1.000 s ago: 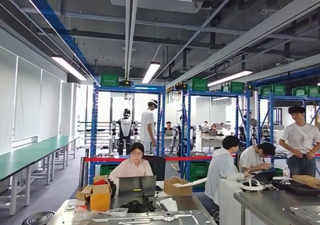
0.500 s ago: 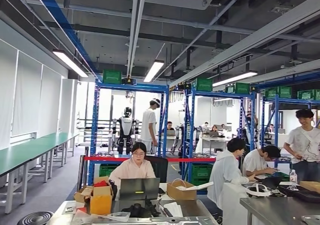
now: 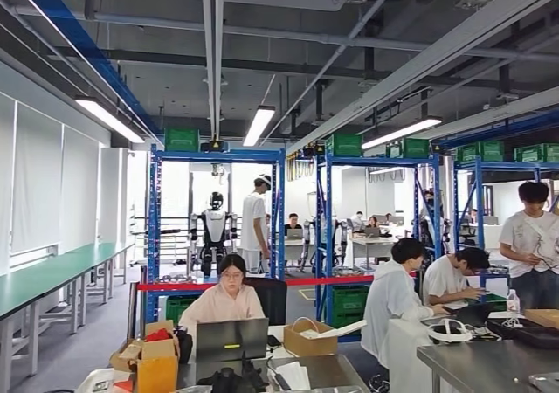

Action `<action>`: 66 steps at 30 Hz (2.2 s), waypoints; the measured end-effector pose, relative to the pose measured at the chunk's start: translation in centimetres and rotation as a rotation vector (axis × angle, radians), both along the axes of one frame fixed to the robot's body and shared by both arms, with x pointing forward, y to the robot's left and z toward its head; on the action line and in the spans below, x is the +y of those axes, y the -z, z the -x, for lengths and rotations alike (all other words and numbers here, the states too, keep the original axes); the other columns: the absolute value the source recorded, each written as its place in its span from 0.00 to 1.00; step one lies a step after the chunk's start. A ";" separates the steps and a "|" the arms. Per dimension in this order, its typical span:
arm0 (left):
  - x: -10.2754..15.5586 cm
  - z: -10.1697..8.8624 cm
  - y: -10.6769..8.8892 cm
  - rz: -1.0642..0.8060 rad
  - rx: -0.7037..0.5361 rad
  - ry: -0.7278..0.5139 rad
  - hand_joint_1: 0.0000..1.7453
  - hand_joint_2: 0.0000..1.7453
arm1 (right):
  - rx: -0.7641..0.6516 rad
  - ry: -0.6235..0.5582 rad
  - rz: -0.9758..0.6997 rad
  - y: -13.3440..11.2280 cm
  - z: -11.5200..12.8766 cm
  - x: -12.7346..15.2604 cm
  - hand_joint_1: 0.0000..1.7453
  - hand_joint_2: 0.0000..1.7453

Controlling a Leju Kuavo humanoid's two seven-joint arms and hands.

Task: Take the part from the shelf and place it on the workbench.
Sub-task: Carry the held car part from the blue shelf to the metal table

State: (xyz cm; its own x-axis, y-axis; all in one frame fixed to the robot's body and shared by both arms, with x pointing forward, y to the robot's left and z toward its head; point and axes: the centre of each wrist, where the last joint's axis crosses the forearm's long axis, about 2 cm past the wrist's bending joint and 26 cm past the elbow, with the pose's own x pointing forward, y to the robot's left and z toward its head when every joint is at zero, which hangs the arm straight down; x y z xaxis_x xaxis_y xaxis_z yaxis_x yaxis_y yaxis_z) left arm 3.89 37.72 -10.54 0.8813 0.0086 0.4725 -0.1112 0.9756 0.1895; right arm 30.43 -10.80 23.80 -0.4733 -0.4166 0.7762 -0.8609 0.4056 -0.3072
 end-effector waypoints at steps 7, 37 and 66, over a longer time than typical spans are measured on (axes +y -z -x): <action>0.1 0.5 0.0 -0.001 0.008 -0.005 0.00 1.00 | 0.007 0.000 0.001 0.2 0.1 0.0 1.00 1.00; 0.1 0.3 0.0 -0.004 0.002 0.001 0.00 1.00 | -0.006 -0.002 -0.001 -0.2 -0.1 0.1 1.00 1.00; -0.4 0.2 0.1 -0.001 -0.001 0.016 0.00 1.00 | -0.037 -0.014 0.057 -0.1 -0.4 0.3 1.00 1.00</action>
State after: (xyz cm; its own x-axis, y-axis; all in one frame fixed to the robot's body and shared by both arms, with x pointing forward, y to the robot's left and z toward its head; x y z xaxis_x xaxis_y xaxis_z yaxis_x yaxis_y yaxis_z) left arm 3.73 37.35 -10.61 0.8807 -0.0057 0.4737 -0.0958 0.9771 0.1900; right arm 30.86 -10.47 23.92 -0.4967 -0.3793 0.7807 -0.8539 0.3745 -0.3613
